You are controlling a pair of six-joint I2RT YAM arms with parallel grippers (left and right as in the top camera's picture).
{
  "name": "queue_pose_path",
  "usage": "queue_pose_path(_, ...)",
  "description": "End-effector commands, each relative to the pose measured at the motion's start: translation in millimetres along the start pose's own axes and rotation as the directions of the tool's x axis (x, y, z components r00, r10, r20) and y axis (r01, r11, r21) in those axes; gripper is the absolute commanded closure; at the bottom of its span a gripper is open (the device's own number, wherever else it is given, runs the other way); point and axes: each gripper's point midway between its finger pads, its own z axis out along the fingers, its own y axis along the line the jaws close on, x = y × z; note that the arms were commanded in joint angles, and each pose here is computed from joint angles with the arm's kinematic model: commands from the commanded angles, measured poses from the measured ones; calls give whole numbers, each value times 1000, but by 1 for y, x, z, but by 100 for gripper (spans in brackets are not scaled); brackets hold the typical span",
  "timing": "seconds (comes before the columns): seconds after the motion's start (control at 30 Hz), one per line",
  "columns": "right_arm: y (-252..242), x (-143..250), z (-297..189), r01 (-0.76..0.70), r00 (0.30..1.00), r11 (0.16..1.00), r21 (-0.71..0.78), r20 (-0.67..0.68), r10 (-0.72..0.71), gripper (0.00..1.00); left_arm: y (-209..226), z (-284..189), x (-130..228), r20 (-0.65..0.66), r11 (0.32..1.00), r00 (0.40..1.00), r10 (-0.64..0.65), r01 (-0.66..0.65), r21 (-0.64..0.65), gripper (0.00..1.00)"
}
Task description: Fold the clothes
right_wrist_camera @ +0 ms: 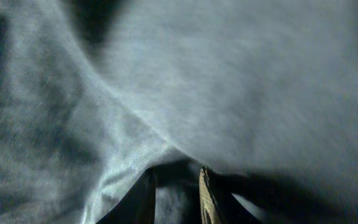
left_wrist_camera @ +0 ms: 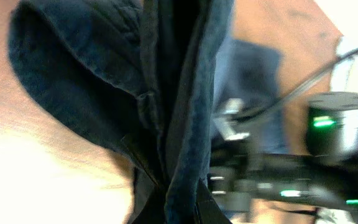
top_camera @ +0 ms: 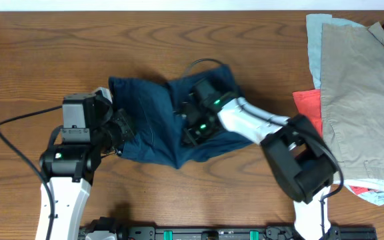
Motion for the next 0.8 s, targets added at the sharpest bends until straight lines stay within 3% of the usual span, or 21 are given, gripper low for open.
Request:
queue_pose_path(0.0,2,1,29,-47,999,997,57,-6,48,76,-27,-18,-10,32,995,999,12,-15,98,94)
queue_pose_path(0.2,6,-20,18,-10,998,995,102,61,4,71,-25,-14,-9,20,996,1000,9,-11,89,94)
queue_pose_path(0.47,-62,-38,-108,-152,971,874,461,237,44,76,-18,-5,-10,4,998,1000,-2,1,57,94)
queue_pose_path(0.6,-103,-27,-160,-236,955,793,562,285,83,75,-17,-2,-10,-4,999,1000,-5,5,52,94)
queue_pose_path(0.77,-150,-1,-182,-346,934,722,599,293,205,78,-18,-2,-12,5,998,1000,-1,1,58,94)
